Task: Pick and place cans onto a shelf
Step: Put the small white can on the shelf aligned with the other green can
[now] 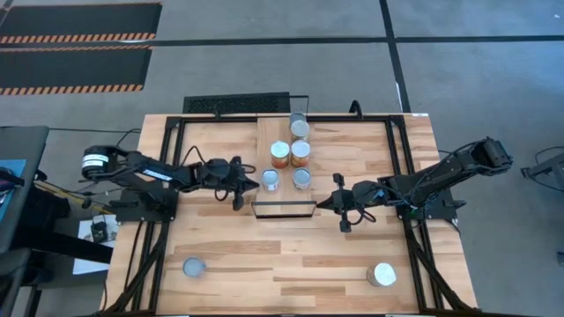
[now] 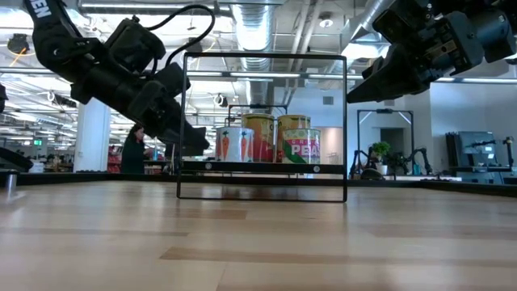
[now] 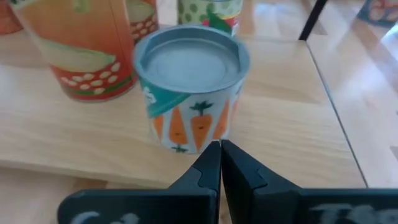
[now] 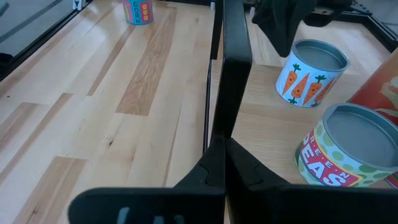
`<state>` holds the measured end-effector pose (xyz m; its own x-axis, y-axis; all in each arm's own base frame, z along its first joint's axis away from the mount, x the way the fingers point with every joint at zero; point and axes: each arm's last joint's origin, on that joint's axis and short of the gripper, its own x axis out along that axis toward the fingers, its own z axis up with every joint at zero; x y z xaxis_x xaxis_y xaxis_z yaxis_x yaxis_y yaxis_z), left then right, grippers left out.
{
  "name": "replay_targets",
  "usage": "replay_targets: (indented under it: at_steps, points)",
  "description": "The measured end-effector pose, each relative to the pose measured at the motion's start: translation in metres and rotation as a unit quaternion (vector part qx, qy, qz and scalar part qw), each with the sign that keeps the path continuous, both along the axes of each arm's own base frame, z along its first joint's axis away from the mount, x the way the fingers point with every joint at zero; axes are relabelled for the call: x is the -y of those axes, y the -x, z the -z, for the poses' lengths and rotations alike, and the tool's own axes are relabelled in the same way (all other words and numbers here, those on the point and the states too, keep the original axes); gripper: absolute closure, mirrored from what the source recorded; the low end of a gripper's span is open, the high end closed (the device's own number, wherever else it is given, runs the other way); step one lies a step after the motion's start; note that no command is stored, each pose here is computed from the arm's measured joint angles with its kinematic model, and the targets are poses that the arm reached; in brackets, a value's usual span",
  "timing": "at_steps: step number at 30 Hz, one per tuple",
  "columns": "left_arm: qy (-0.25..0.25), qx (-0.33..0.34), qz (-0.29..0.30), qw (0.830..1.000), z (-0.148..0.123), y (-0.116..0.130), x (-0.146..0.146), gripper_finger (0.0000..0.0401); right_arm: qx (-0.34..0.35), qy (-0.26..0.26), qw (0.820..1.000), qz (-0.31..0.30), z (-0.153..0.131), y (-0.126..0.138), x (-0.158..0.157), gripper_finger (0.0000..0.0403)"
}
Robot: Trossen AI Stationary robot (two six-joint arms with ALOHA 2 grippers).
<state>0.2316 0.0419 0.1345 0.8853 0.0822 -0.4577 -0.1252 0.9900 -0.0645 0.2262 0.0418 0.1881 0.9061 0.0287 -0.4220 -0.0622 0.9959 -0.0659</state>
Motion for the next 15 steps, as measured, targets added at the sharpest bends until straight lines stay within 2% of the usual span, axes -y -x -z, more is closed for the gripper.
replay_targets:
  at_steps: [15]
  points:
    - [-0.017,0.037,-0.004,0.999,-0.0074,-0.0098,-0.0033,0.0401,0.002,0.0,1.0,0.0,-0.0003,-0.0001,0.0,0.0393]
